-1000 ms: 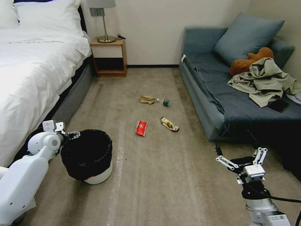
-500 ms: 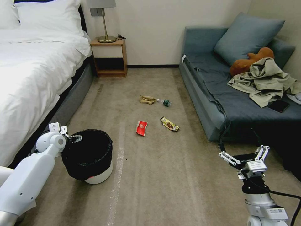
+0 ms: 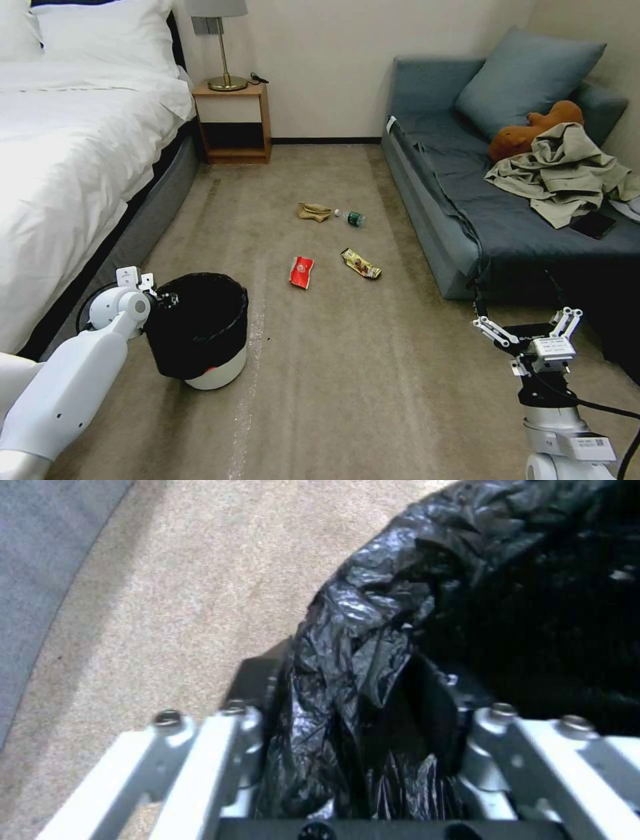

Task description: Pick up the trash bin, then pick up the garbage on the floor and place it into the trash bin.

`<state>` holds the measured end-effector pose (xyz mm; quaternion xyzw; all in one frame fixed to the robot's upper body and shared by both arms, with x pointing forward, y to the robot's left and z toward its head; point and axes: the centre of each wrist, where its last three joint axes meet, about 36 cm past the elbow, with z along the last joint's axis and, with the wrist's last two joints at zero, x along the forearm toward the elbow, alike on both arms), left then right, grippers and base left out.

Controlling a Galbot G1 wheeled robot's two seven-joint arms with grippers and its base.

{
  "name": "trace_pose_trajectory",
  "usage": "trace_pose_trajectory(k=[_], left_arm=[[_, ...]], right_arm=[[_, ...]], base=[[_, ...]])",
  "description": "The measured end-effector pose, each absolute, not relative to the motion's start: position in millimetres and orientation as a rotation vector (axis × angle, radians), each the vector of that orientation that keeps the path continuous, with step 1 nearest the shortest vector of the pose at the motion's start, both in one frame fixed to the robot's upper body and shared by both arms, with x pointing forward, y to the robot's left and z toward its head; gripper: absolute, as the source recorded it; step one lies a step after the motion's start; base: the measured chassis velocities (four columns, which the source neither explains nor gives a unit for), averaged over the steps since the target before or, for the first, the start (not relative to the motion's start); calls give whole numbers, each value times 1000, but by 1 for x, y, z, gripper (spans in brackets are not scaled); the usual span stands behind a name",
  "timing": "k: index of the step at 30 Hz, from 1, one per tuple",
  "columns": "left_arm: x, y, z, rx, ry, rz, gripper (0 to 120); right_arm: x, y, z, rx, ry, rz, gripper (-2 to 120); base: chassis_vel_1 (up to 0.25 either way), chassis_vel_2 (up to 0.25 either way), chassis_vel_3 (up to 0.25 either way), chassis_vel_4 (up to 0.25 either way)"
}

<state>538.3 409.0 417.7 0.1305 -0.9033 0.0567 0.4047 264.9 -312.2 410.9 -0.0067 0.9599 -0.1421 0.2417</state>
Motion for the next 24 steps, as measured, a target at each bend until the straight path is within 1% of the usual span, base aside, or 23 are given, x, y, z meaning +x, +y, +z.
trace_pose_trajectory(k=[1,3,4,6,7,9,12,19,24], left_arm=[[538,409,418,329,-2280,143,38],[537,408,417,324,-2282,144,30],[537,408,417,324,-2282,144,30],[535,405,419,308,-2291,146,16],[535,405,419,308,-2291,146,16],[534,402,422,284,-2304,147,8],[534,398,423,269,-2313,148,6],[526,386,422,232,-2339,141,5],[508,379,418,189,-2392,134,5]], right_arm=[[265,-312,411,-18,2625,-389,100],[266,-312,411,-15,2623,-386,100],[266,-312,411,-15,2623,-386,100],[266,-312,411,-10,2623,-384,100],[266,-312,411,-10,2623,-384,100],[267,-312,411,-7,2622,-383,100],[268,-311,411,-8,2621,-382,100],[271,-310,409,-5,2621,-375,100],[271,-310,409,0,2619,-372,100]], base=[[0,0,0,0],[0,0,0,0],[0,0,0,0],[0,0,0,0],[0,0,0,0],[0,0,0,0],[0,0,0,0],[0,0,0,0],[0,0,0,0]])
